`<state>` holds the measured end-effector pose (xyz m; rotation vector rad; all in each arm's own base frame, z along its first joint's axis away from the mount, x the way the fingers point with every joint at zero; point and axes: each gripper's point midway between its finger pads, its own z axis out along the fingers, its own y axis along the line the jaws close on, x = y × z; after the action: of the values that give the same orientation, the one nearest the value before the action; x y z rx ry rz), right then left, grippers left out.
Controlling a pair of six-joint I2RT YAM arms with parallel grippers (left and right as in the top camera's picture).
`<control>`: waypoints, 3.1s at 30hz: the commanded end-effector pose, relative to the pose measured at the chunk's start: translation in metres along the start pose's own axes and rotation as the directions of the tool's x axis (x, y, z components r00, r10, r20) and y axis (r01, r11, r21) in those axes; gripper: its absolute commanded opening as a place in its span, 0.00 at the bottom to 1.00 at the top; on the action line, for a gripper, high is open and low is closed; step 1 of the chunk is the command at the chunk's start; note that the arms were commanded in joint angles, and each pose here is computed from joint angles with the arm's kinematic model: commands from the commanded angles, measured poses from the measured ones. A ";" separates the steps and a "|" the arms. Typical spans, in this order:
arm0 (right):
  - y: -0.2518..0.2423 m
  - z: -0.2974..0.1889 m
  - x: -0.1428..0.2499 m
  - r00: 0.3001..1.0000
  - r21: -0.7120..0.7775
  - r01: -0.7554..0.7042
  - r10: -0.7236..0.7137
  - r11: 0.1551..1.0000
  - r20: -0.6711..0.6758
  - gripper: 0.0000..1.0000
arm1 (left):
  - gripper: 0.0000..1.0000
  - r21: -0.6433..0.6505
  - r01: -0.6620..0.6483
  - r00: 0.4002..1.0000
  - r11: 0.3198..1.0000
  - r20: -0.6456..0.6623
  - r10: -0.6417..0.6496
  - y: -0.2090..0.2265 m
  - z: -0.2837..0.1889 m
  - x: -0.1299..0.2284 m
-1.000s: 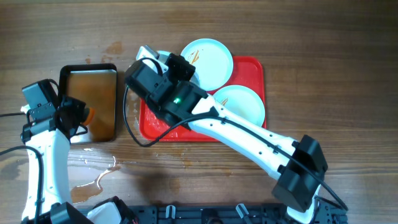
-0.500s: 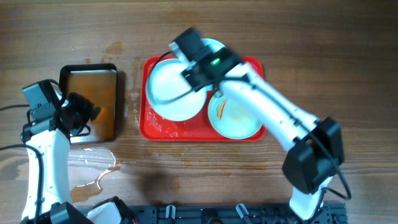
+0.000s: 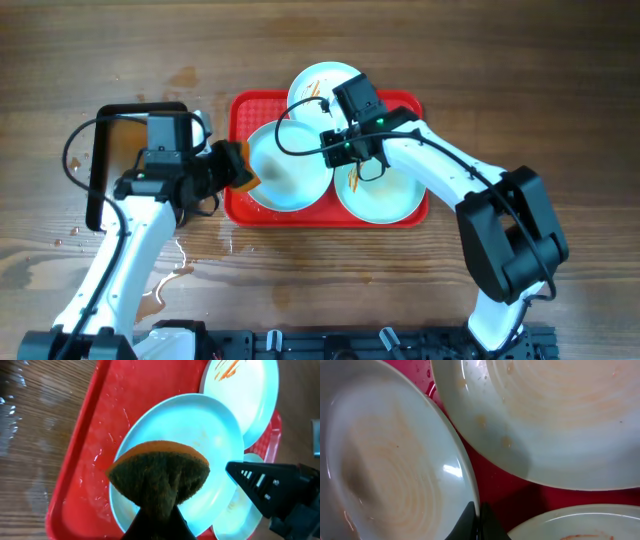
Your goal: Clean dirty plates on tray and stack at the side
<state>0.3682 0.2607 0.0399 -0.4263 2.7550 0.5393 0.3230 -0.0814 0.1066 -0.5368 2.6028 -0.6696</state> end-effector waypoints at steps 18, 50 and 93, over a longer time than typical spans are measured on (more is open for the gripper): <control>-0.011 0.024 0.026 0.996 0.107 -0.048 0.055 0.993 -0.064 0.04 | 0.04 -0.543 -0.031 0.988 0.839 0.113 0.109 0.097 0.073 -0.022; -0.008 0.021 0.021 0.997 0.110 0.044 -0.037 0.993 -0.066 0.04 | 0.04 -0.617 -0.003 0.926 0.787 0.296 0.235 0.068 0.005 -0.054; 0.007 0.003 -0.040 0.988 0.204 0.151 -0.148 0.967 -0.034 0.51 | 0.04 -0.328 0.433 0.888 0.840 0.315 -0.335 0.160 -0.065 -0.060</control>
<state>0.3886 0.2801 0.0520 -0.4536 2.8170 0.2957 0.2973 0.0983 0.0875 -1.2212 2.4208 -0.1480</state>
